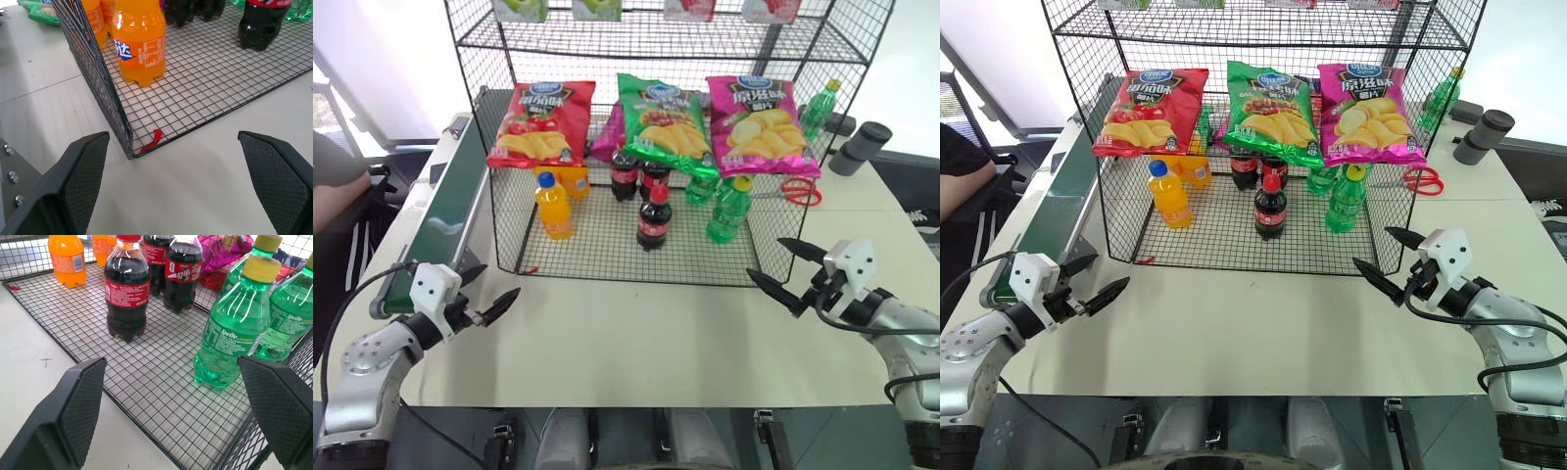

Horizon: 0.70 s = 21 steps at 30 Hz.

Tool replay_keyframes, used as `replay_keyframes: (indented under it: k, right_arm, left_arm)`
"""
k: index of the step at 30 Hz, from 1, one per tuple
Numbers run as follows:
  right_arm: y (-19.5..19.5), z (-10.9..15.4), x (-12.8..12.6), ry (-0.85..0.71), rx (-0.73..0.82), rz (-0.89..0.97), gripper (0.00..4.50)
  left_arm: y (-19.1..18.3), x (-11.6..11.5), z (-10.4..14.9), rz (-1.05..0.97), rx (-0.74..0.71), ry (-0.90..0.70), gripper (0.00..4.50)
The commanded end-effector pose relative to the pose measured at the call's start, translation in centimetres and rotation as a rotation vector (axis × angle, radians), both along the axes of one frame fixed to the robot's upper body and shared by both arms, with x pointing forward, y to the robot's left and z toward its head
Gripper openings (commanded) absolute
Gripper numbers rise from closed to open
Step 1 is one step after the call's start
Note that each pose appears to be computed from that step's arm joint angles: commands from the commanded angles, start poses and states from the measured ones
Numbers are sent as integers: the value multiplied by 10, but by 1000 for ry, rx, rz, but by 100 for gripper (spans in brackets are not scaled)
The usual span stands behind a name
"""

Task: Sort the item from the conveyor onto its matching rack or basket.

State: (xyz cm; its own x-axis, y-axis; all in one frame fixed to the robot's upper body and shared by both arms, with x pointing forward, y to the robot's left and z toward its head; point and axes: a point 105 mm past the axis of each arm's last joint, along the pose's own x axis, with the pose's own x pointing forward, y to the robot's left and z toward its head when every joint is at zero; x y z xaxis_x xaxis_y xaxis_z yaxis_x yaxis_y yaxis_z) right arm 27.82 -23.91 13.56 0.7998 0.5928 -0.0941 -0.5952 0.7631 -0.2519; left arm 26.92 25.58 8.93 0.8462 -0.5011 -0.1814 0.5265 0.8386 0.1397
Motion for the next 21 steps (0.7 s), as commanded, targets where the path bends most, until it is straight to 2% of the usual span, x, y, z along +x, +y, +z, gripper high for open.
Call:
replay_keyframes:
  k: [1,21]
  right_arm:
    - [2,13,-2,-47,4,5,445]
    - [2,5,-1,-33,3,7,445]
  left_arm:
    - [-4,0,9,-25,12,-40,450]
    - [-2,6,10,7,37,-45,450]
